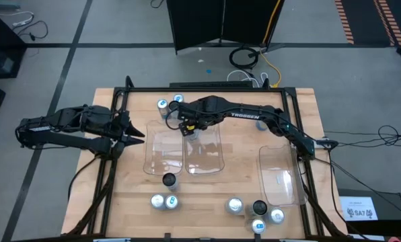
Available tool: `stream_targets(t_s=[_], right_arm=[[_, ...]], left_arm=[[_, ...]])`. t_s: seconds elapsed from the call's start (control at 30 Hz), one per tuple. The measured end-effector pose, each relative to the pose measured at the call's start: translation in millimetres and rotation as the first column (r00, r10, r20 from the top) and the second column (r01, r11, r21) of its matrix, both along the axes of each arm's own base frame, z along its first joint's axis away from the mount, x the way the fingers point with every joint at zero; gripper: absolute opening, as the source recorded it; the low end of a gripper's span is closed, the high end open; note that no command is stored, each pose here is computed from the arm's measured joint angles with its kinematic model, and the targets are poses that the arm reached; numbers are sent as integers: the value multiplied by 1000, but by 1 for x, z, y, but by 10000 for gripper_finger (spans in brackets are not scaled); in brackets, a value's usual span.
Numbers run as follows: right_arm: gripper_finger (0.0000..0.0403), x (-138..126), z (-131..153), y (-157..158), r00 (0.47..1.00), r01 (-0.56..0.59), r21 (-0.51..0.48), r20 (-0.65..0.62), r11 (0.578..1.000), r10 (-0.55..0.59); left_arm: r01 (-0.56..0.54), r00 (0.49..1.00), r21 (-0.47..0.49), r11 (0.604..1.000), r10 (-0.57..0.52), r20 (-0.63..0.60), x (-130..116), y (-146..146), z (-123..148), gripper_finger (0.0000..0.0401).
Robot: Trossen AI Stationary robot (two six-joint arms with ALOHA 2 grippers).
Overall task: Sort soda cans
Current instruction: Put the top right white-blue soda can into the middle transparent bin, then move the bottom transparent bin to the middle right of the table
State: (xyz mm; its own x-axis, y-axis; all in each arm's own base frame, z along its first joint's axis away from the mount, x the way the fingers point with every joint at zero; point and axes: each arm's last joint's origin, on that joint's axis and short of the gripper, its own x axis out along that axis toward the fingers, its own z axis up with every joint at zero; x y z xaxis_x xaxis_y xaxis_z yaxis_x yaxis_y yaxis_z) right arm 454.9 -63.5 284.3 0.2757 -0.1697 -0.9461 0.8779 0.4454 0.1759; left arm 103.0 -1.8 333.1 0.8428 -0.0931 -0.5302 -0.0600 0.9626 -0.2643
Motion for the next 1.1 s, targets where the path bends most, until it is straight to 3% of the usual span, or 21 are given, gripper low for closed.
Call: stream_targets(t_s=[0.17,0.43,0.57,0.7,0.8,0.93,1.1], right_arm=[[364,-2,4,1,1000,-1,1,2,1000,1],[365,-21,45,6,995,-25,-21,99,999,27],[365,-42,69,16,994,-64,-26,82,998,66],[365,-75,88,34,999,17,-83,-28,996,-20],[365,-89,101,52,998,58,-129,28,990,-55],[365,-110,105,81,995,97,-144,48,985,-91],[365,-148,79,111,983,177,-110,-30,978,-181]], left_arm=[[0,1000,1,1000,0,0,0,0,0,128],[3,1000,5,1000,-3,-1,0,0,0,128],[3,1000,5,1000,-3,-9,-1,0,-1,128],[3,1000,4,1000,-3,-19,-1,0,-2,128],[2,1000,3,1000,-2,-19,-1,0,-2,128],[0,1000,0,1000,0,-18,-1,0,-2,128],[-1,1000,0,1000,1,-17,-1,0,-1,128]])
